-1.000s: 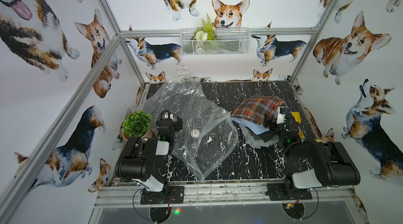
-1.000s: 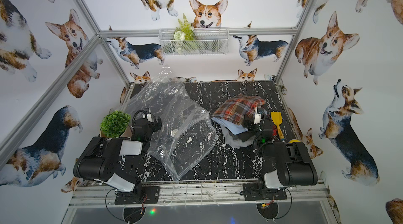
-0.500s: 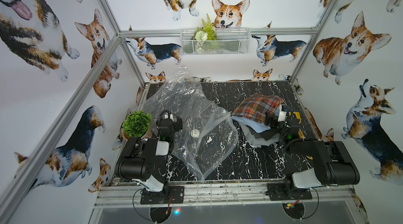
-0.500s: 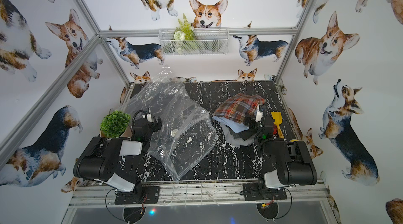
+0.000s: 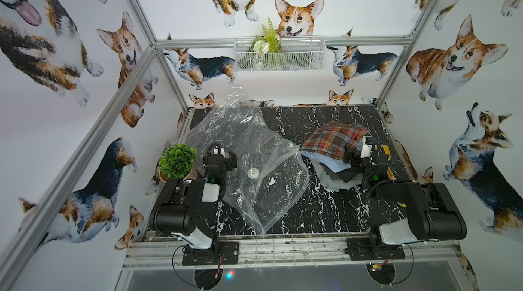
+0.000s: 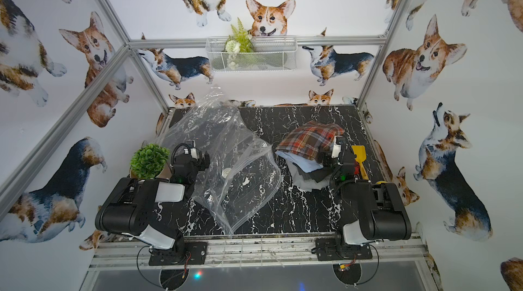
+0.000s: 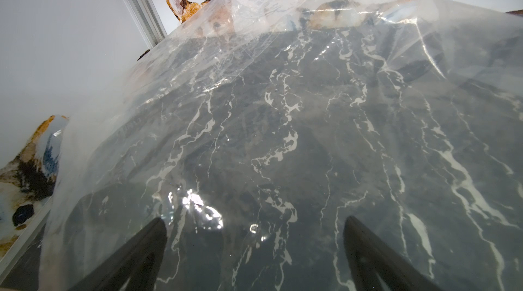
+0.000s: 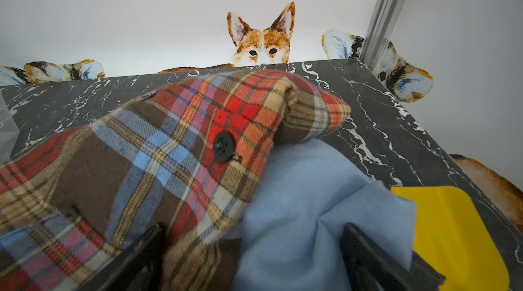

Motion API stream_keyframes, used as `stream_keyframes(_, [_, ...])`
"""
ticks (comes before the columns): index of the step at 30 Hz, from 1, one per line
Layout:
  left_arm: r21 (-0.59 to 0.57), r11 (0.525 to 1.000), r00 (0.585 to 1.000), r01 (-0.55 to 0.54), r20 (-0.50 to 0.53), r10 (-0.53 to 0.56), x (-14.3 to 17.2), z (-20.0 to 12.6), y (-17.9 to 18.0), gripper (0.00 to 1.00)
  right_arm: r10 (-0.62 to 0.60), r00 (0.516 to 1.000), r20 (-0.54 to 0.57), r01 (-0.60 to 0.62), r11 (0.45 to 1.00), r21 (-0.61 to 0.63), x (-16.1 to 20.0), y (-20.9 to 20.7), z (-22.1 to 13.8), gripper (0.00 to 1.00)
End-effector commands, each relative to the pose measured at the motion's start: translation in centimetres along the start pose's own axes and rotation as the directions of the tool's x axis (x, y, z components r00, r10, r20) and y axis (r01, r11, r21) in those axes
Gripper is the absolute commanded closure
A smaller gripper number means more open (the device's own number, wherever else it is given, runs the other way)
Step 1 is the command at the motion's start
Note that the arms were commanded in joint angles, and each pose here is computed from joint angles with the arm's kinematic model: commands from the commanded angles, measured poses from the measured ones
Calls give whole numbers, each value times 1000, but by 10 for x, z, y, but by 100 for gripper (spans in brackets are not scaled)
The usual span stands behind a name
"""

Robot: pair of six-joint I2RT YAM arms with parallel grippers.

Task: Take the shirt out of the vacuum bag
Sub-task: Reset both arms

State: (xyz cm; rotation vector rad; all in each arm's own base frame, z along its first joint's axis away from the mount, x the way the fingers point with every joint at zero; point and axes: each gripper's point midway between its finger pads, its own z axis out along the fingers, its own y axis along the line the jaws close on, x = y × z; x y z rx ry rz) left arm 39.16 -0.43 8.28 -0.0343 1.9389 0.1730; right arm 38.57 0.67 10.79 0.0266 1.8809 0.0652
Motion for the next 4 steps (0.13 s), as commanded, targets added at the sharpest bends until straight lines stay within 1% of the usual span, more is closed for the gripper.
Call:
stream_keyframes(1, [2,1000,999,-2,37,2,-9,0,0,0,9,996,-85,-7,1000,29,20,-6,1,0])
stream_keyframes(4, [3,1000,999,-2,37,2,-9,0,0,0,8,997,-81,-6,1000,30,21,-7,-1,0])
